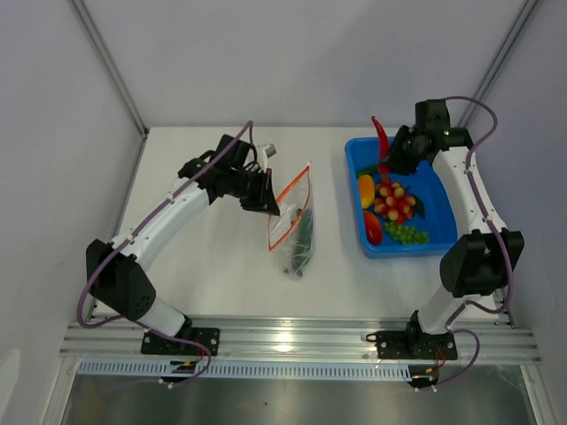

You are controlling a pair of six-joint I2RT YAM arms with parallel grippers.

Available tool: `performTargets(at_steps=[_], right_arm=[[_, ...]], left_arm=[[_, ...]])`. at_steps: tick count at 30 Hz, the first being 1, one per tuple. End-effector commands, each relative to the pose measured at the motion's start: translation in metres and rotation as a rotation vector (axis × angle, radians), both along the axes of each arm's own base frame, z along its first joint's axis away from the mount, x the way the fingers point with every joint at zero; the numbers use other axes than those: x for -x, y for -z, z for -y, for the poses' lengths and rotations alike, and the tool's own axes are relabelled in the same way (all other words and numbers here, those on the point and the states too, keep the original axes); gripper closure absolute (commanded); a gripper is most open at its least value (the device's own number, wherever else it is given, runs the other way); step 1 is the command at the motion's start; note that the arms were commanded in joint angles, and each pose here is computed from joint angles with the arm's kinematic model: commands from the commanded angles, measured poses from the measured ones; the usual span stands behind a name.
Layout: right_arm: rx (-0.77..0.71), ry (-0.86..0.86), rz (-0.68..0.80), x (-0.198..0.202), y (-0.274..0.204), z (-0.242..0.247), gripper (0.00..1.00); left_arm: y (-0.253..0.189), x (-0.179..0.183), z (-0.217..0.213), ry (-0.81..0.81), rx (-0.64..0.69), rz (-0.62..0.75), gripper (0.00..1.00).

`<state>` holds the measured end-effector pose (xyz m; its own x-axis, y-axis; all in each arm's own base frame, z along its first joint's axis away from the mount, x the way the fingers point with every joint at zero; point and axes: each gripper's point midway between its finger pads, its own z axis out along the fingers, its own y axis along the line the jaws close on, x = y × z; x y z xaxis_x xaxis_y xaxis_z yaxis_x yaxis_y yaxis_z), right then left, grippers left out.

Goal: Place the food in the zip-top bag and seal the zipper
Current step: Pick up the fake vegetable from the bin, then place the fake vegetable in the zipper food storage bag.

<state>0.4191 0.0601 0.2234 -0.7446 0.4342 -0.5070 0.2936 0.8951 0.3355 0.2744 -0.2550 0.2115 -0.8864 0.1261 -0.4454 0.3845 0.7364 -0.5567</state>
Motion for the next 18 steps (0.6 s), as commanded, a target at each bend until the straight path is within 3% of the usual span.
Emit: performTargets(at_steps=[1, 5, 6, 11, 14, 18], right_arm=[[-0.516, -0.274, 0.004, 0.046, -0.062, -0.121, 0.92], [-0.725, -0.324, -0.12, 0.084, -0.087, -0.171, 0.92], [-0.768, -0.34, -0.093, 0.088, -0.102, -0.178, 0.92], [-1.043, -0.236, -0.174, 0.111, -0.146, -0.2, 0.92], [-1.148, -0.187, -0.201, 0.126, -0.169, -0.198, 0.92], [-1.179, -0.239, -0.218, 0.148, -0.184, -0.197, 0.92]], left_arm=[[-0.007, -0.006, -0.014, -0.075, -0.043, 0.032, 0.99], [-0.008, -0.014, -0.025, -0.162, -0.088, 0.051, 0.99], [-0.009, -0.015, -0.027, -0.179, -0.092, 0.055, 0.99], [-0.016, -0.02, -0.03, -0.271, -0.073, 0.061, 0.99], [-0.026, -0.024, -0.028, -0.307, -0.04, 0.076, 0.99], [-0.036, -0.026, -0.021, -0.301, -0.002, 0.068, 0.99]])
